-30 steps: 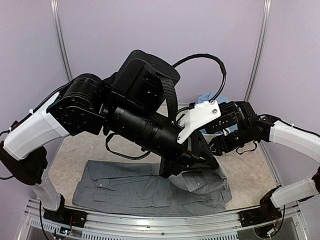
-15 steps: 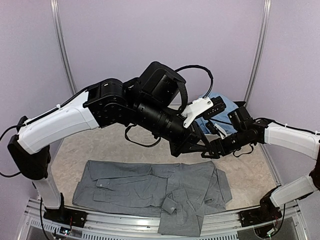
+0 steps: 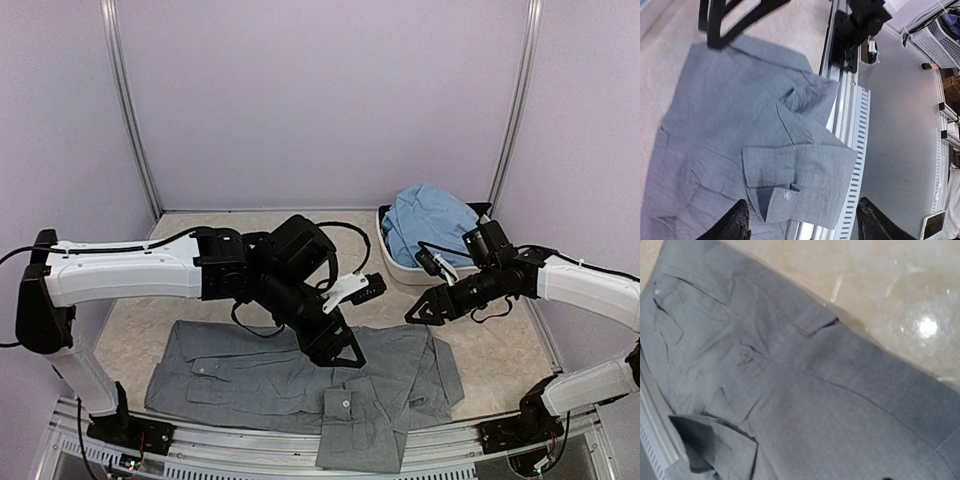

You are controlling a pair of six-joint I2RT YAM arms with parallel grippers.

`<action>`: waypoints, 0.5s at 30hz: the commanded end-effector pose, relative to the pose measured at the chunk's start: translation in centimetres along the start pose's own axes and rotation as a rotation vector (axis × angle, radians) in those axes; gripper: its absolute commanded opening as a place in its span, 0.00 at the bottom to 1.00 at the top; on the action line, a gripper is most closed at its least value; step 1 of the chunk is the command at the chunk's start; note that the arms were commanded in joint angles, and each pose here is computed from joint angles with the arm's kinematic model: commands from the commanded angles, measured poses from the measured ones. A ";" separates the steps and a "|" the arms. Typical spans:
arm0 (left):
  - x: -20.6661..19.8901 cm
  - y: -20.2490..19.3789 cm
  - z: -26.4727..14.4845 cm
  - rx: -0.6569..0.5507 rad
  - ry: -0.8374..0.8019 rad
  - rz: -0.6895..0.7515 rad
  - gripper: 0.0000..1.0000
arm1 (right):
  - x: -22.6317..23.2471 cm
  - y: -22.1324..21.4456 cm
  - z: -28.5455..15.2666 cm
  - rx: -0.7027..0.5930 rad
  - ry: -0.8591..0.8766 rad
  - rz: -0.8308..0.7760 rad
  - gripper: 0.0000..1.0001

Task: Fold and stack the long sleeve shirts
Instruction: Pick up the sleeve from the rectangle-folded shirt.

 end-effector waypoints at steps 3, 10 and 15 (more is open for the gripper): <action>1.4 -5.6 2.8 0.149 -0.115 -0.123 0.78 | 0.5 0.3 0.1 -0.012 0.031 -0.007 0.65; 3.0 -9.7 6.4 0.269 -0.159 -0.213 0.73 | 0.3 0.0 0.5 -0.001 0.026 -0.009 0.64; 5.8 -10.2 7.3 0.276 -0.091 -0.263 0.65 | 0.3 0.0 0.6 -0.005 0.036 -0.007 0.64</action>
Point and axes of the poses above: each gripper's point midway between its finger pads, its own z axis out along the fingers, its own x axis along the line the jaws close on, y = z × x, the point moved 4 cm from there along -z, back along the fingers, and after that the axes turned 4 degrees about -z, right-handed, at the moved point
